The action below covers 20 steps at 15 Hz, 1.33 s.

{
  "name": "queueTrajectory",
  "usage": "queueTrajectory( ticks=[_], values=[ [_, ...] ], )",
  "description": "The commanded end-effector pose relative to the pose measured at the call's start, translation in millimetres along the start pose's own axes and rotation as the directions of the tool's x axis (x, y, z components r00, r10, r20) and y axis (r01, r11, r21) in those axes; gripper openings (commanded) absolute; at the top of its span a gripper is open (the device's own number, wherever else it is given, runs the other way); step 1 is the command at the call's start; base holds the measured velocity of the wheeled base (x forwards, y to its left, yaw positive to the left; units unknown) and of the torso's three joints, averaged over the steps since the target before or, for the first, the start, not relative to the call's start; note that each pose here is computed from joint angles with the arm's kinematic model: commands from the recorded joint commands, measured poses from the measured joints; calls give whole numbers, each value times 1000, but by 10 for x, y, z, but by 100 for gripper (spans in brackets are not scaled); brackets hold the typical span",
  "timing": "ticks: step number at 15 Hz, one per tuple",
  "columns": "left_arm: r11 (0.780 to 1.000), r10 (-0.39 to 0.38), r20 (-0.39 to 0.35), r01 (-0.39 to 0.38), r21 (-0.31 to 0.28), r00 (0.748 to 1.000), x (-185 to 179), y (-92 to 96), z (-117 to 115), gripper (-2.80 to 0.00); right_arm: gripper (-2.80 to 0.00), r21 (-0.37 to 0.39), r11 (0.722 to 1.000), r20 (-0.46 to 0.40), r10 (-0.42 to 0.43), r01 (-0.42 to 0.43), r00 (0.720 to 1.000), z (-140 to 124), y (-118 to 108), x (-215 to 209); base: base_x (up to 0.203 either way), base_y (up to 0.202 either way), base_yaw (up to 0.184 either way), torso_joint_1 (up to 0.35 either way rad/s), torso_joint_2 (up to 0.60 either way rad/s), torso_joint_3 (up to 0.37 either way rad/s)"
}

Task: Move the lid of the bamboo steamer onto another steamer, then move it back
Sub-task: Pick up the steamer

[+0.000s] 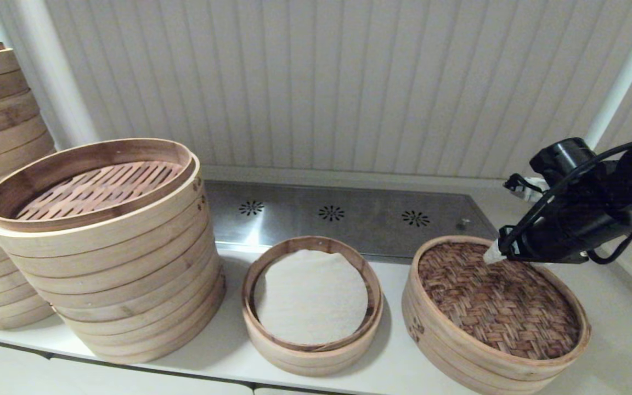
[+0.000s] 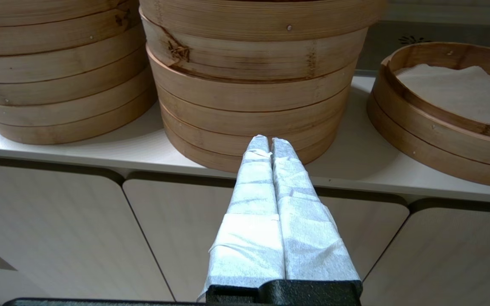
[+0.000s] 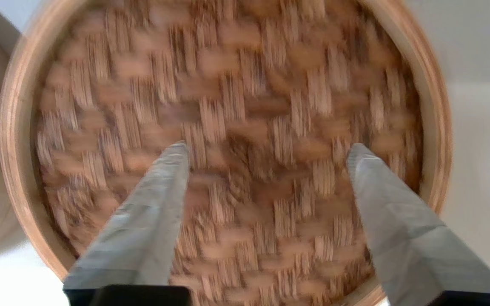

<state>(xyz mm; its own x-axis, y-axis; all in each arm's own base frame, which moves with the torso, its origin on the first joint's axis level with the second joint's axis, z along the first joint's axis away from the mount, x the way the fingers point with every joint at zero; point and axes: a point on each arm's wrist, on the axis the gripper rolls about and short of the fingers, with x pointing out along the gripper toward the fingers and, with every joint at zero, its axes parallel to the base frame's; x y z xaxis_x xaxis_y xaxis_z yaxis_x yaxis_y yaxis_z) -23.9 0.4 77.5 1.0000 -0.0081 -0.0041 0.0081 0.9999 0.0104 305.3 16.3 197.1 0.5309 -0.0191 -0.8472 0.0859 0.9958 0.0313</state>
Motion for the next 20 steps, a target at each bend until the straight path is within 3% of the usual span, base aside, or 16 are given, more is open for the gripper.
queueTrajectory(
  ticks=[1,20],
  values=[
    [1000,0,-1,0,0,1000,1,0,1,-280,0,5,1000,1,-3,3,1000,-95,-36,-94,0,0,0,0,0,0],
    [1000,0,-1,0,0,1000,1,0,0,-280,0,-20,1000,-82,1,-3,997,-30,16,324,0,0,0,0,0,0]
  ],
)
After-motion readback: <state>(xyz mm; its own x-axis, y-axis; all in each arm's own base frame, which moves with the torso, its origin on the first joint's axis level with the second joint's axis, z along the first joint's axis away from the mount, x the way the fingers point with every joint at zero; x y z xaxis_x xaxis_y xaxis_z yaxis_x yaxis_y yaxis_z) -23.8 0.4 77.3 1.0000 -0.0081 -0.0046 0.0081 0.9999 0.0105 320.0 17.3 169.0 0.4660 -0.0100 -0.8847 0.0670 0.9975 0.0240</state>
